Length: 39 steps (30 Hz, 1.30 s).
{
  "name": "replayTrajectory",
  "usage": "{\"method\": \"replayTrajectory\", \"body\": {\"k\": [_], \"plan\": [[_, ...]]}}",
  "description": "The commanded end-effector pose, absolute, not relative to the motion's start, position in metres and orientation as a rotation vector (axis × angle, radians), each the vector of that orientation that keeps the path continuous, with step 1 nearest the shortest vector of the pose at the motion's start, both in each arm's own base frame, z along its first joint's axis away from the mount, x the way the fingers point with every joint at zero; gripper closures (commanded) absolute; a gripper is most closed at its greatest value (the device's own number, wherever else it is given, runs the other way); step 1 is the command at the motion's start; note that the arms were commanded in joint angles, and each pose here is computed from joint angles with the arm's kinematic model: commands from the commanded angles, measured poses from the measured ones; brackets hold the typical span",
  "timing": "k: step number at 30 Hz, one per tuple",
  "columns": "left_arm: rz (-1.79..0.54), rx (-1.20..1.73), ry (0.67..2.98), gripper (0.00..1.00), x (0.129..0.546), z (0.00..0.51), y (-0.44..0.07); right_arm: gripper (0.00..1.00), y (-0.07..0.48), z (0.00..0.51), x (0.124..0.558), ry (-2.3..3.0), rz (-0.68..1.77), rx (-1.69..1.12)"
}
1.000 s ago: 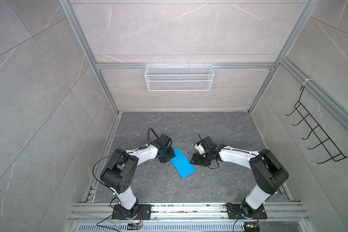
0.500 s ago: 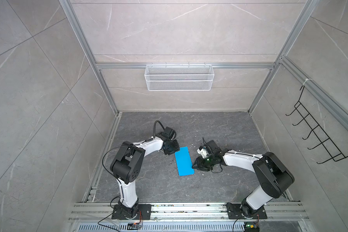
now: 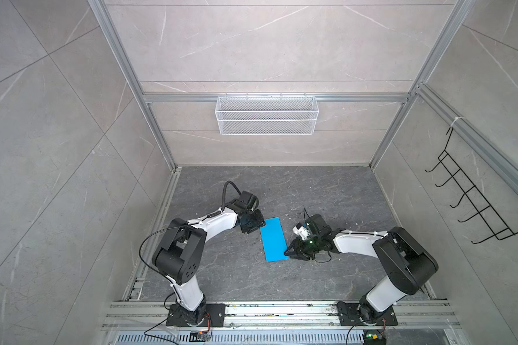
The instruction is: Fold a paper plane with a square sheet of paper (pick it up from the middle)
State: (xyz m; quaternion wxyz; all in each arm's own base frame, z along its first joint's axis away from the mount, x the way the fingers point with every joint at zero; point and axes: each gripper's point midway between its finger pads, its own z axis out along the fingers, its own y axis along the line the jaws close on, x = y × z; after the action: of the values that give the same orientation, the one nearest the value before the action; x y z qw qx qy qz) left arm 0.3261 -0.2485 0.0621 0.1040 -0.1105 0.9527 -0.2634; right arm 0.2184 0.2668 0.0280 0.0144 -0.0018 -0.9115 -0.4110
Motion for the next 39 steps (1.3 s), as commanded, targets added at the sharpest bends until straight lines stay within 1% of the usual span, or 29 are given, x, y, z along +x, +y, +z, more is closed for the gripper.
{"method": "replayTrajectory", "body": {"k": [1, 9, 12, 16, 20, 24, 31, 35, 39], "plan": [[-0.869, -0.336, 2.767, 0.55, 0.327, 0.076, -0.257, 0.65, 0.272, 0.03, 0.22, -2.798, -1.346, -0.028], [-0.871, -0.336, 2.772, 0.55, 0.326, 0.075, -0.258, 0.73, 0.278, 0.033, 0.225, -2.784, -1.398, -0.05], [-0.874, -0.334, 2.77, 0.55, 0.325, 0.076, -0.258, 0.79, 0.278, 0.031, 0.227, -2.78, -1.395, -0.066], [-0.9, -0.312, 2.766, 0.56, 0.324, 0.077, -0.261, 0.91, 0.275, 0.027, 0.227, -2.797, -1.348, -0.095], [-0.954, -0.274, 2.762, 0.59, 0.321, 0.077, -0.267, 0.98, 0.269, 0.022, 0.227, -2.826, -1.289, -0.116], [-1.02, -0.231, 2.76, 0.64, 0.316, 0.076, -0.277, 1.0, 0.264, 0.019, 0.225, -2.845, -1.209, -0.112], [-1.05, -0.165, 2.788, 0.72, 0.311, 0.066, -0.288, 1.0, 0.258, 0.02, 0.222, -2.853, -1.121, -0.097], [-0.957, -0.168, 2.853, 0.78, 0.307, 0.043, -0.281, 1.0, 0.262, 0.022, 0.226, -2.849, -1.141, -0.114], [-0.909, -0.166, 2.881, 0.79, 0.305, 0.032, -0.276, 1.0, 0.265, 0.025, 0.229, -2.852, -1.159, -0.109]]}}
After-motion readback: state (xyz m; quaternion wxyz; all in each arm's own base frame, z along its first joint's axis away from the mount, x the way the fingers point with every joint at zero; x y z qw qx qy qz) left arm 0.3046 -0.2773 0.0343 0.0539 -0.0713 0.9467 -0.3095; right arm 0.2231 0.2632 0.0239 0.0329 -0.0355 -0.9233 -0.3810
